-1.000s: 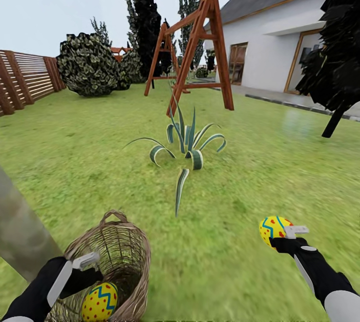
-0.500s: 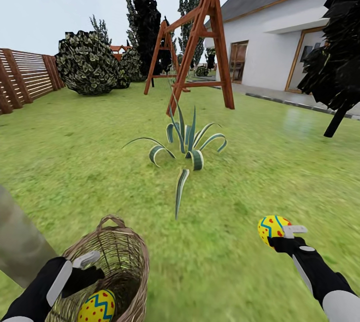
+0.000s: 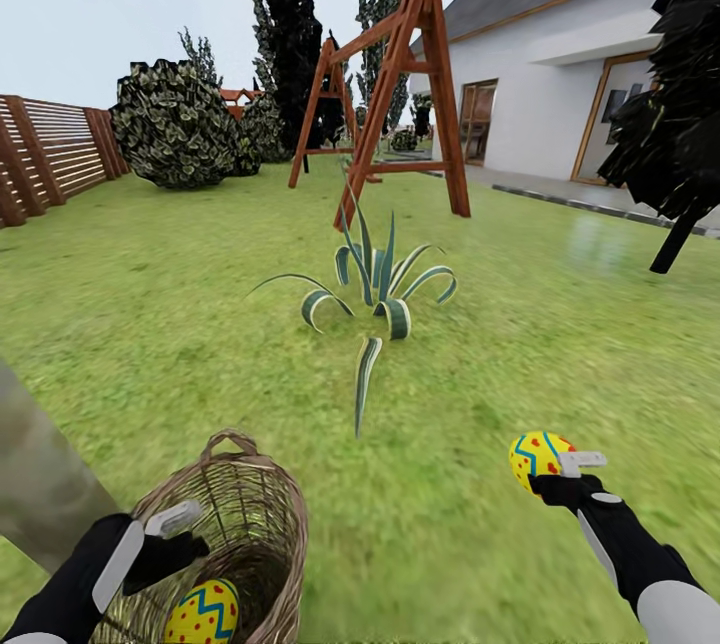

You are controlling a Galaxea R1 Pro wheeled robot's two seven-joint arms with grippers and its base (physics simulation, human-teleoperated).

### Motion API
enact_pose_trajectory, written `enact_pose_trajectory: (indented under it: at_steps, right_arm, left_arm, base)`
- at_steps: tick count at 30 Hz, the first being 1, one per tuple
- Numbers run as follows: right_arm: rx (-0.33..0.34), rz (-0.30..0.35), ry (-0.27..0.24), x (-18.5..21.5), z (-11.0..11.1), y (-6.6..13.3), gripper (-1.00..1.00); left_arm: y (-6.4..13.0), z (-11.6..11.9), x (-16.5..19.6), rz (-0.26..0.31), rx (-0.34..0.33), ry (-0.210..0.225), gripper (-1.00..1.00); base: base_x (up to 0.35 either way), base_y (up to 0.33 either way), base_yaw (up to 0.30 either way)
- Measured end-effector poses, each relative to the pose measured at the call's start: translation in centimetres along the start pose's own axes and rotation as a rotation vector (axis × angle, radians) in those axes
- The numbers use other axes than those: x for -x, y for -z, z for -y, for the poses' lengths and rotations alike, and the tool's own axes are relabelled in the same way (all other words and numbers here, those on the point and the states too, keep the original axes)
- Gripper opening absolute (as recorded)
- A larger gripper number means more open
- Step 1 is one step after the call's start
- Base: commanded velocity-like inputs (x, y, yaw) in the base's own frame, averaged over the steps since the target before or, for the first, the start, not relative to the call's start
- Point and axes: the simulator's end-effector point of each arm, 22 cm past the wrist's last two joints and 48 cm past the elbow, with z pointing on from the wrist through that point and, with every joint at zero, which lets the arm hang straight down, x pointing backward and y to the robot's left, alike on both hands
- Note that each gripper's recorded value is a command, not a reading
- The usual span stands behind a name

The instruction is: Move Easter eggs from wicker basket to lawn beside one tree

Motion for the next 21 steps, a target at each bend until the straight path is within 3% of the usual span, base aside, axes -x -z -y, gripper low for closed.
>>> enact_pose_trajectory:
  at_steps: [4, 6, 8, 21]
  right_arm:
    - [-0.001, -0.012, 0.004, -0.7, 0.0, -0.4, -1.0]
    - [0.001, -0.019, 0.006, -1.1, -0.2, -0.7, -1.0]
    - [0.001, -0.027, 0.007, -1.5, -0.3, -0.9, -1.0]
    - [0.004, -0.079, 0.018, -4.3, -0.7, -2.3, -1.0]
  left_arm:
    - [-0.5, -0.6, -0.2, -0.01, 0.012, 0.002, 1.0]
    - [-0.4, -1.7, 0.4, 0.004, 0.013, 0.045, 1.0]
    - [-0.7, -1.8, 0.3, 0.002, 0.008, 0.061, 1.0]
    - [-2.7, -2.5, -1.4, -0.047, 0.029, 0.066, 1.0]
  base:
    - [0.0, 0.0, 0.0]
    - [0.0, 0.0, 0.0]
    - [0.0, 0.0, 0.0]
    - [0.0, 0.0, 0.0]
